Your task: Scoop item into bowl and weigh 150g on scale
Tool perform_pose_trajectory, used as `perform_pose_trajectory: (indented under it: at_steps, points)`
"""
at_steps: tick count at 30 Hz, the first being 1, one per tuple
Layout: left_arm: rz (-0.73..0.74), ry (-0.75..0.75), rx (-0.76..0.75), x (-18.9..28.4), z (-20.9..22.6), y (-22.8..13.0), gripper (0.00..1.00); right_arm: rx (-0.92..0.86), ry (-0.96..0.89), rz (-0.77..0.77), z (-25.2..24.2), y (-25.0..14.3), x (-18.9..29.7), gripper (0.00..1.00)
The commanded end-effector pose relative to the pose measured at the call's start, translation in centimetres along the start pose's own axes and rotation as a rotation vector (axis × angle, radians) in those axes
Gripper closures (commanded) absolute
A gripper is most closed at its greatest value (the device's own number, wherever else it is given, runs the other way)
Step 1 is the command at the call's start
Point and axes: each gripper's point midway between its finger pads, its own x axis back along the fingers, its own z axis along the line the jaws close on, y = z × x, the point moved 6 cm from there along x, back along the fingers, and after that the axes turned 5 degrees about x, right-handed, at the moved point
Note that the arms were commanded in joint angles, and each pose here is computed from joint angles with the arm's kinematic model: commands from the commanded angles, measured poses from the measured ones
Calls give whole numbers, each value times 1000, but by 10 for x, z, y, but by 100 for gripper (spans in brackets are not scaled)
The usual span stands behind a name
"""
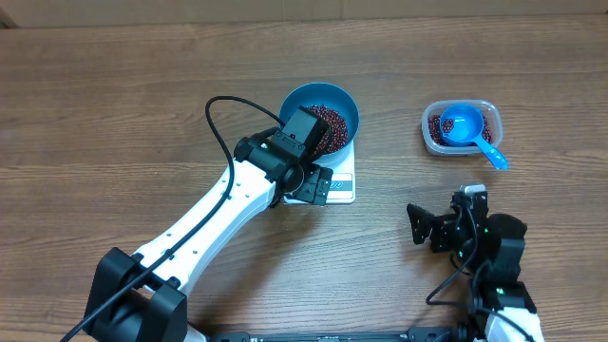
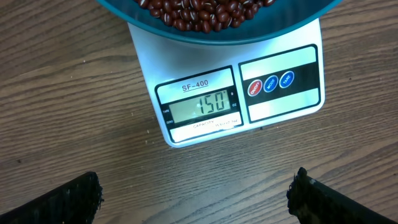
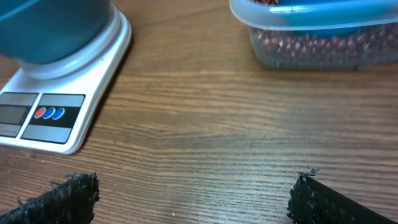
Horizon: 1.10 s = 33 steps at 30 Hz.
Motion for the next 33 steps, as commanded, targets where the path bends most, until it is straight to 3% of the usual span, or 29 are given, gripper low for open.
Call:
perform_pose_trajectory:
  at_steps: [1,14,20,33]
  points:
    - [-12,-10,8,4,-1,3,0,20,12,-53,4,0,4,0]
    - [-12,-10,8,4,-1,3,1,59,-38,-158,6,3,23,0]
    - [-12,-10,8,4,-1,3,0,-40,-194,-336,-6,27,43,0]
    - [-12,-10,8,4,-1,3,1,38,-194,-575,3,58,73,0]
